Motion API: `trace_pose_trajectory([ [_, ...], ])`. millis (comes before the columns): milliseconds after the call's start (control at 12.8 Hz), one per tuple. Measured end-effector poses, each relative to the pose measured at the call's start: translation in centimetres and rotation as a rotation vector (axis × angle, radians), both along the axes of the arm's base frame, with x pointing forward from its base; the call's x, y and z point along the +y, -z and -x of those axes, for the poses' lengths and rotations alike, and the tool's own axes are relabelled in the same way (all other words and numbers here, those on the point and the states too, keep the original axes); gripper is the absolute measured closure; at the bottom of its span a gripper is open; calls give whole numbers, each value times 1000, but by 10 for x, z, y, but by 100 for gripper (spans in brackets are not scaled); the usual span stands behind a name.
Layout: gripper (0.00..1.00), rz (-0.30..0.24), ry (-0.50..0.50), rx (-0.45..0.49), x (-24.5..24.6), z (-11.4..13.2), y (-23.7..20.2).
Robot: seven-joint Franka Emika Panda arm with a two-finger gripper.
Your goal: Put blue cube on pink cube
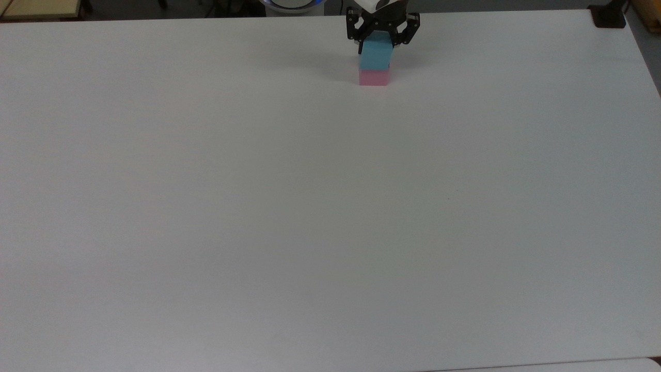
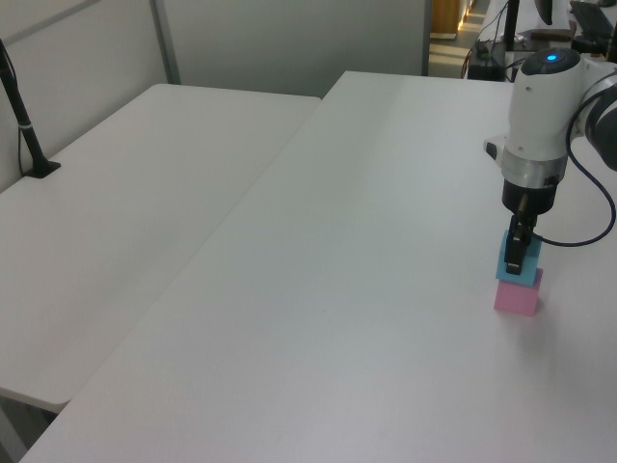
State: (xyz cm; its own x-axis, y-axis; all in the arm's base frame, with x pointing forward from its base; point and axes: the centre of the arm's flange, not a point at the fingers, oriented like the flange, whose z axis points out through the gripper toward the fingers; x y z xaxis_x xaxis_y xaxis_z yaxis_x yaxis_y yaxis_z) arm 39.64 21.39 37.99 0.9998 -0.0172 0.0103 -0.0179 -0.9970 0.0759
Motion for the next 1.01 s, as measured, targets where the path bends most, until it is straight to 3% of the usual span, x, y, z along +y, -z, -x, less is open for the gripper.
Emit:
trace_pose_trajectory([
  [234, 29, 6, 3, 9, -1, 1, 0],
  [390, 2, 22, 6, 32, -2, 2, -4],
  [623, 0, 38, 15, 50, 0, -5, -35],
  [1013, 0, 5, 22, -27, 4, -27, -208],
])
